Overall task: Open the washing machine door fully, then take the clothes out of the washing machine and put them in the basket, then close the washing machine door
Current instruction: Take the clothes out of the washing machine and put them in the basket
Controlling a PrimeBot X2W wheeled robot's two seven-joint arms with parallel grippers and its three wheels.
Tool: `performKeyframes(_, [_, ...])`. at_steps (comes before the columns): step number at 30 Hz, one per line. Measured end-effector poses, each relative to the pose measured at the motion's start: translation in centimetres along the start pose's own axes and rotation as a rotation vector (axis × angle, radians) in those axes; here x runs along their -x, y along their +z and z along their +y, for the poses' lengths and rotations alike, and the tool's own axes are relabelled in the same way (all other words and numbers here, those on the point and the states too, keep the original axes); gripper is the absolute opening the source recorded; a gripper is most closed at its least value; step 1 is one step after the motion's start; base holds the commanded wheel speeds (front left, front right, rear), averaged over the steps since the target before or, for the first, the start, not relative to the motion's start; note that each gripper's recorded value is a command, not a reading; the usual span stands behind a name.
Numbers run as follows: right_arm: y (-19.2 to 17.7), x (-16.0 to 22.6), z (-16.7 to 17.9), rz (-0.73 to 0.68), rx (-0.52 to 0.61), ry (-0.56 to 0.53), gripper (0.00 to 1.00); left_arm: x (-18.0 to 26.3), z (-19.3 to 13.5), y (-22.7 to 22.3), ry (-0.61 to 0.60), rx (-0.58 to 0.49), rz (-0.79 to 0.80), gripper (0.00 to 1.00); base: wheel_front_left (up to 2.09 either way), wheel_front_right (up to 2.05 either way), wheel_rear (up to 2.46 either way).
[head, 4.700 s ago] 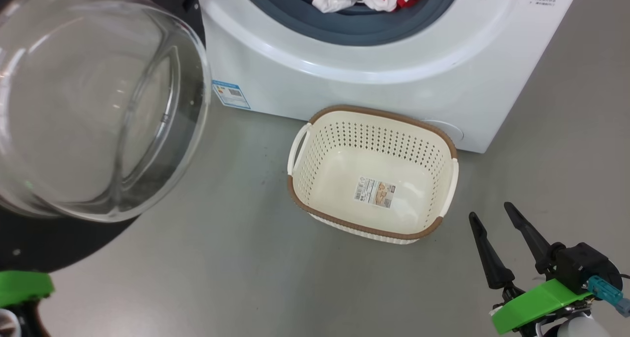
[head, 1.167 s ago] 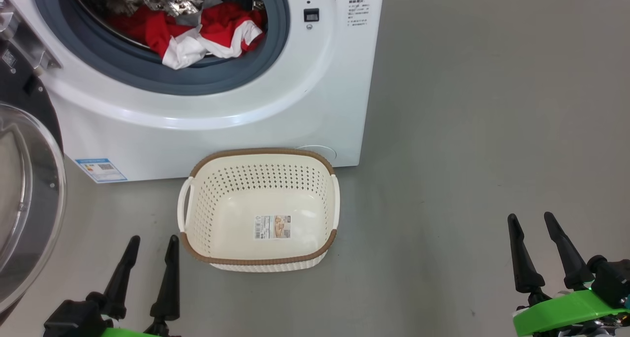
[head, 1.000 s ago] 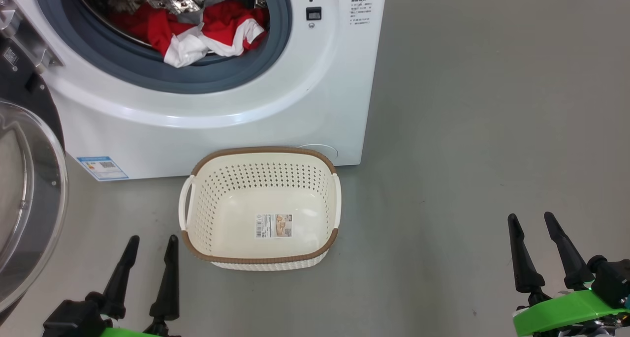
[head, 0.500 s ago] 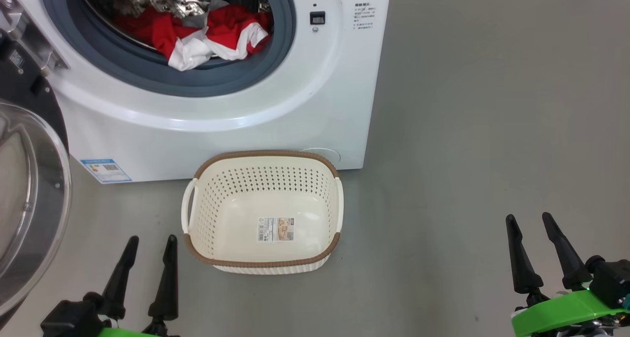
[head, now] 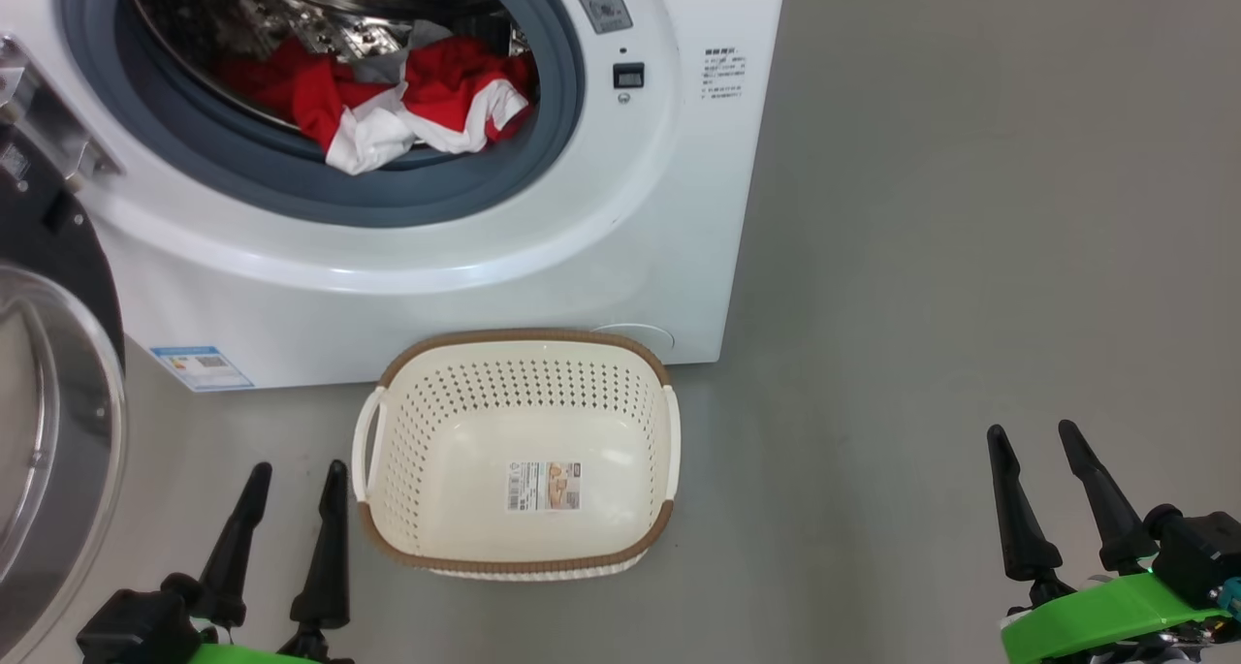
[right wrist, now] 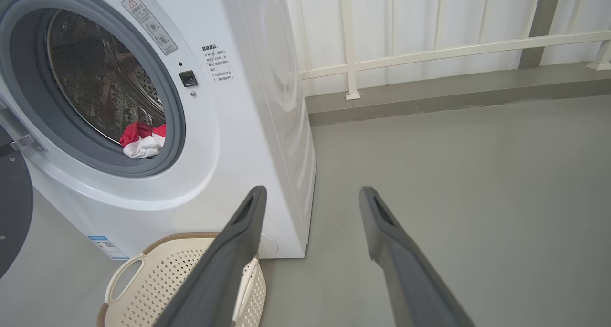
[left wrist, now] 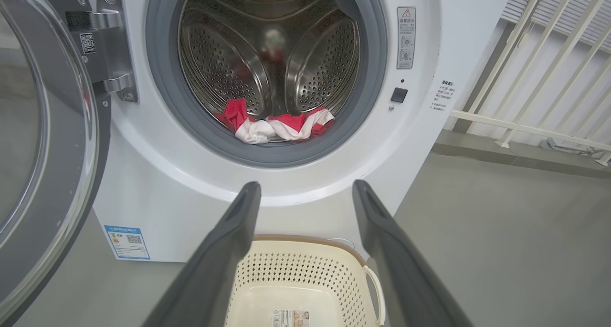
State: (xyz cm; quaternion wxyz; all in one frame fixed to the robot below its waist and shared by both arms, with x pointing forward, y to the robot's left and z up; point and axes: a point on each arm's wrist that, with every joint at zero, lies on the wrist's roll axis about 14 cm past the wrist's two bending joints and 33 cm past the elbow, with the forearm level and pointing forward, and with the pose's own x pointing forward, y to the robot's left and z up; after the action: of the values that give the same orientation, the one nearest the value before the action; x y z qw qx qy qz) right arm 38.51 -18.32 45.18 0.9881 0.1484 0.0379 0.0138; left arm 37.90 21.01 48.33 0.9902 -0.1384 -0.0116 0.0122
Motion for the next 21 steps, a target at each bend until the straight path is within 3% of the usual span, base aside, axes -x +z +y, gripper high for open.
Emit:
performKeyframes(11, [-0.40, -0.13, -0.04, 0.011, -0.001, -0.001, 1.00, -0.30, 0.01, -0.07, 0.000, 0.001, 0.001, 1.00, 0.95, -0.95, 0.00])
performKeyframes(21, [-0.87, -0.39, -0.05, 0.025, -0.002, -0.001, 1.00, -0.78, -0.14, -0.15, -0.005, 0.000, 0.002, 1.00, 0.10, -0.10, 0.00])
